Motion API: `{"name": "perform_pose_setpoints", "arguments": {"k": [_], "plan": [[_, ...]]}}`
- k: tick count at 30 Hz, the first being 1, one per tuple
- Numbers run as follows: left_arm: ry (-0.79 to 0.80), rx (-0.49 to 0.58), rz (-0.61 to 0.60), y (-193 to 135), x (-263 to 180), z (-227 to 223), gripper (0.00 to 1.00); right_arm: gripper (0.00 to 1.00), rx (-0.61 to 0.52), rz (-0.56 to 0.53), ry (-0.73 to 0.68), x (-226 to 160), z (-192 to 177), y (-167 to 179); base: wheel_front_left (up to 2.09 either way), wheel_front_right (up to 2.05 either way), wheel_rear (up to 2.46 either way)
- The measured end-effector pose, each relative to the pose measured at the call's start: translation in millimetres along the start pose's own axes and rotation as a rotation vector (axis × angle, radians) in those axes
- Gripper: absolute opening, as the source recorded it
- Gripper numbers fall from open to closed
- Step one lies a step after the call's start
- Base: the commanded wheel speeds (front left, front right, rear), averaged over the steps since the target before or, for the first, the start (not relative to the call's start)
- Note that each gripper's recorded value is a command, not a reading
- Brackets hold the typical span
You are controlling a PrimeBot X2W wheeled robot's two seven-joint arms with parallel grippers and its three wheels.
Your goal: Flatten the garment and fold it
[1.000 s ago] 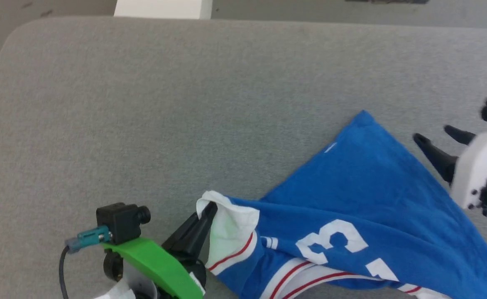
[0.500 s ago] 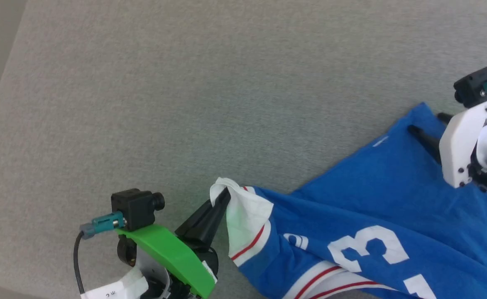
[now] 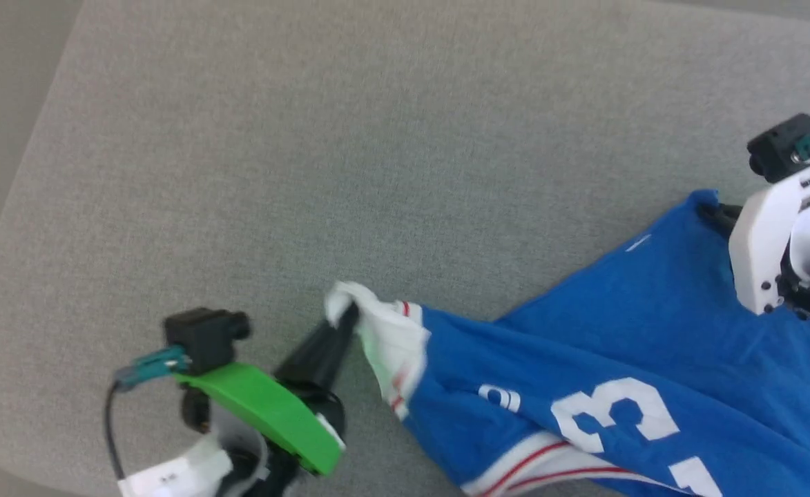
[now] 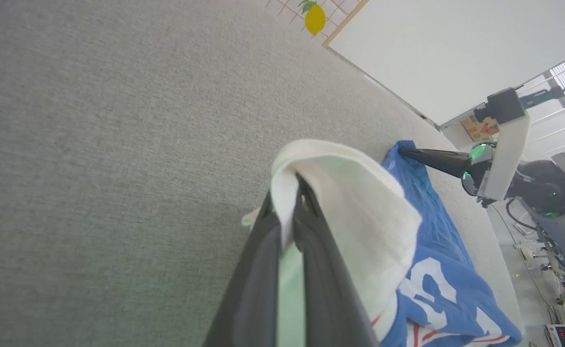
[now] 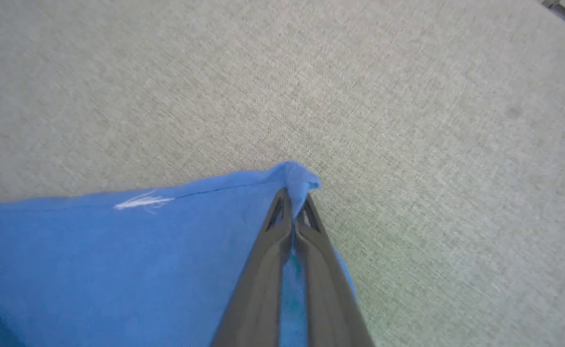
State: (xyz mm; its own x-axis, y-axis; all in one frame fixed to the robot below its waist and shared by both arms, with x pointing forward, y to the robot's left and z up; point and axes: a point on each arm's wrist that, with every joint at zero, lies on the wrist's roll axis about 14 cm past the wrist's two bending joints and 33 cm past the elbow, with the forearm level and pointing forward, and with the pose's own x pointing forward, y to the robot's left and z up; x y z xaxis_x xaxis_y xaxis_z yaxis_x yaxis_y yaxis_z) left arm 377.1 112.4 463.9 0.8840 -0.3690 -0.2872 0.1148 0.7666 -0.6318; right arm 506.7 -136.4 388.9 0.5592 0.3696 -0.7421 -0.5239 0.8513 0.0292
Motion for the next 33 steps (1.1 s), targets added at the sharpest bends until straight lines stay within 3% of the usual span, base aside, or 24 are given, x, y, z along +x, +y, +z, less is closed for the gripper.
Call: {"name": "perform_pose_setpoints", "arguments": {"k": [6, 13, 16, 27, 33], "plan": [[-0.151, 0.142, 0.062, 9, -7, 44, 0.00, 0.00, 0.065, -0.091, -0.311, -44, 50, -20, 0.00, 0.00, 0.00], [-0.346, 0.372, -0.042, -38, -6, 126, 0.00, 0.00, 0.059, -0.253, -0.633, -129, 109, -46, 0.00, 0.00, 0.00], [-0.415, 0.467, -0.103, -70, -6, 161, 0.00, 0.00, 0.053, -0.292, -0.722, -163, 128, -45, 0.00, 0.00, 0.00], [-0.698, 0.614, -0.214, -174, -27, 279, 0.00, 0.00, -0.049, -0.383, -0.956, -279, 187, -22, 0.00, 0.00, 0.00], [-0.722, 0.670, -0.237, -209, -20, 305, 0.00, 0.00, -0.090, -0.437, -1.020, -328, 210, -19, 0.00, 0.00, 0.00]]}}
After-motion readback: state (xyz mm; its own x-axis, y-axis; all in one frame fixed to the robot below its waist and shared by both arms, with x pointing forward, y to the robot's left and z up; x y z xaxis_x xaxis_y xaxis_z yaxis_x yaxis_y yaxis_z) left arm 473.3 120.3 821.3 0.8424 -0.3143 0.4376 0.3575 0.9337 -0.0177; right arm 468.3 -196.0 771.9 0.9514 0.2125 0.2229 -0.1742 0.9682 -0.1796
